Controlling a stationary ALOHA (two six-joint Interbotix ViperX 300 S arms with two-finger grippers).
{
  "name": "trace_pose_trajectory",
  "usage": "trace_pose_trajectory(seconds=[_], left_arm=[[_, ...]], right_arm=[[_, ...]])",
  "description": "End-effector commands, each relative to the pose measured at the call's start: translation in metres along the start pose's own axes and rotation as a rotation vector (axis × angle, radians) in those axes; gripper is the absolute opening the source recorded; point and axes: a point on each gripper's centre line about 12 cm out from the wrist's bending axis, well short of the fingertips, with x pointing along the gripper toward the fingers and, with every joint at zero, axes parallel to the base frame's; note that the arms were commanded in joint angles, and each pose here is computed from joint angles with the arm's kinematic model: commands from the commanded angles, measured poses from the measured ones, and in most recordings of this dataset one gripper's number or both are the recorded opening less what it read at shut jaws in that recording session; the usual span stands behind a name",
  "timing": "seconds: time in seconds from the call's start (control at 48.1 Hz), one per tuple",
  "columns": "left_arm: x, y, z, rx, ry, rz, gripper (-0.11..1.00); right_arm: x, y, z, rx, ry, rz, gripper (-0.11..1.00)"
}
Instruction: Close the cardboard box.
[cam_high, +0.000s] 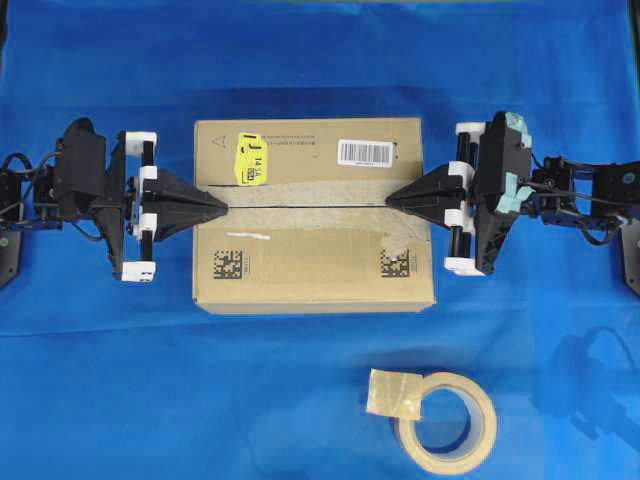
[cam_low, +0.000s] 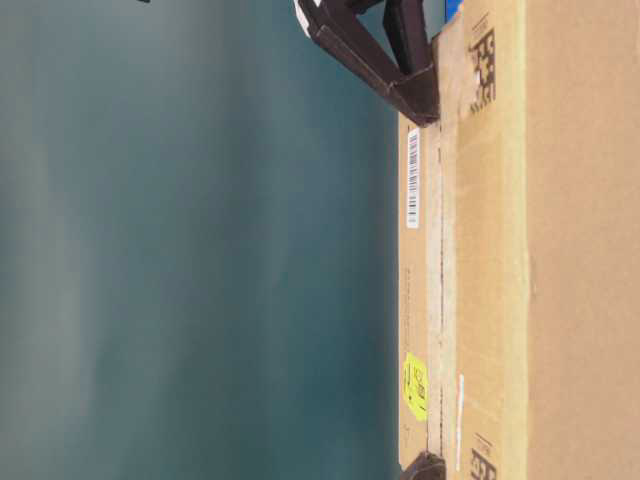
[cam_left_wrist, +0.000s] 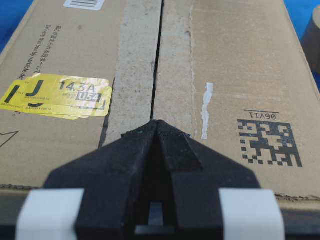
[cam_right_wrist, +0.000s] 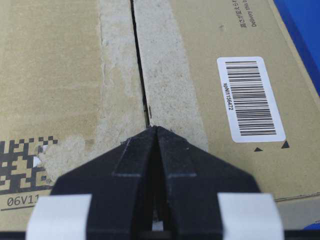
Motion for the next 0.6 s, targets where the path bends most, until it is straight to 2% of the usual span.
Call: trace_pose_trajectory(seconds=[0.0,0.582], left_arm=[[0.0021,0.0007,0.0057,-0.005,-0.020,0.004,0.00],[0.0024,0.0007,0.0062,-0.005,-0.022,0.004,0.00]], right_arm=[[-0.0004,-0.0001,0.0061,0.007,-0.023,-0.001,0.00],[-0.0004,-0.0006,0.0062,0.007,-0.023,-0.002,0.00]])
